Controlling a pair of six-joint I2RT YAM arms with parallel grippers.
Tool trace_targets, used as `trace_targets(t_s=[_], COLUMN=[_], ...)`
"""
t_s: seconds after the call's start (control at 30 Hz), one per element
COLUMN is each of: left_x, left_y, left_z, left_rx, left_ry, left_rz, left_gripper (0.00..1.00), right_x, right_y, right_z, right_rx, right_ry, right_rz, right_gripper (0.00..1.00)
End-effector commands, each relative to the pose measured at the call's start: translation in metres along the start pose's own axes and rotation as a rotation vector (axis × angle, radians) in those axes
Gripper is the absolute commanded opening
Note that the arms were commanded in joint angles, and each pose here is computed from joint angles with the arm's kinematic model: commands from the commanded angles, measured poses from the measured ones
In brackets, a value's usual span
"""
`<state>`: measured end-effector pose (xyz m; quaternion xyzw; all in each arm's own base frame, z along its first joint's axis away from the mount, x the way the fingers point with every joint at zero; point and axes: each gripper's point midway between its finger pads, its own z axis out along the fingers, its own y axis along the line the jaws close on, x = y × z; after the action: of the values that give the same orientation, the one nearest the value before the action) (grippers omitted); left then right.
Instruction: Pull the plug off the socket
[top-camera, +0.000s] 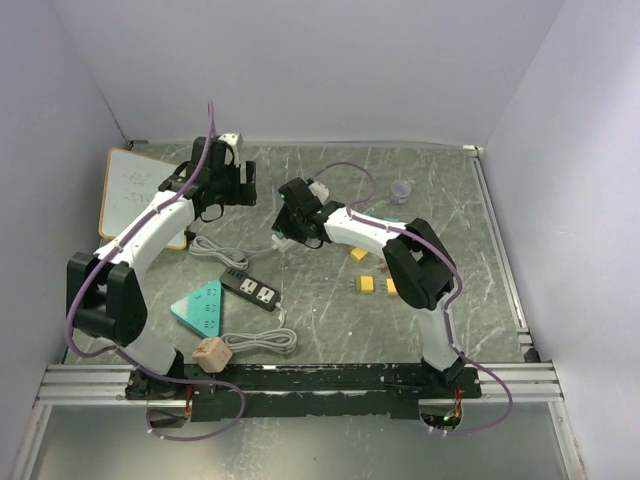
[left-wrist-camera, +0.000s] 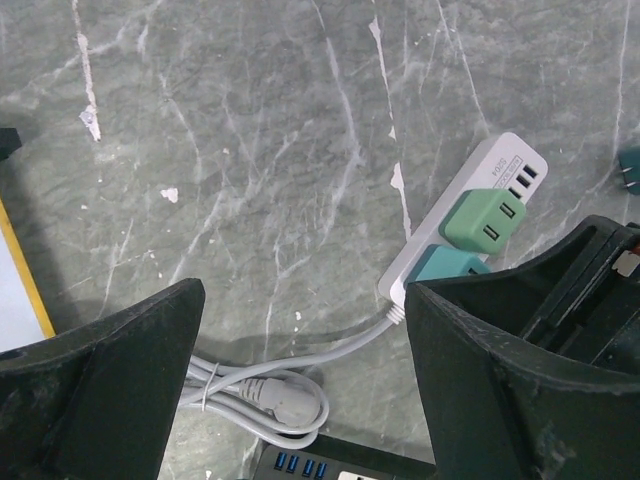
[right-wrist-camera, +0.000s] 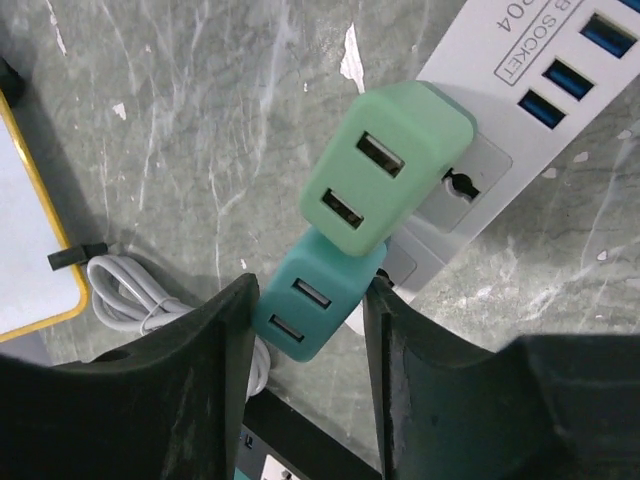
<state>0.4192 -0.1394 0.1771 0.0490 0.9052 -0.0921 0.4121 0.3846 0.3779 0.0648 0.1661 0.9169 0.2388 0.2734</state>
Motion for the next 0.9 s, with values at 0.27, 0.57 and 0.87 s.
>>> trace_targets(t_s=[0.27, 0.57, 0.87], left_x=[0.018, 0.049, 0.045], left_y=[-0.027, -0.067, -0.078], left_z=[0.014, 0.031, 0.064], left_rx=[0.174, 0.43, 0.437], left_ry=[0.072, 0.184, 0.229], left_rz=[0.007, -0.027, -0.22], left_gripper=[0.91, 0.87, 0.9], right_x=[0.004, 0.02, 0.036], right_y=[-0.031, -0.042, -0.052], right_z=[-0.01, -0.027, -0.031], right_rx=[-0.076, -0.368, -0.474], right_ry=[0.052, 0.137, 0.191], right_rz=[-0.053, -0.103, -0.158], right_gripper=[0.06, 0.0, 0.0])
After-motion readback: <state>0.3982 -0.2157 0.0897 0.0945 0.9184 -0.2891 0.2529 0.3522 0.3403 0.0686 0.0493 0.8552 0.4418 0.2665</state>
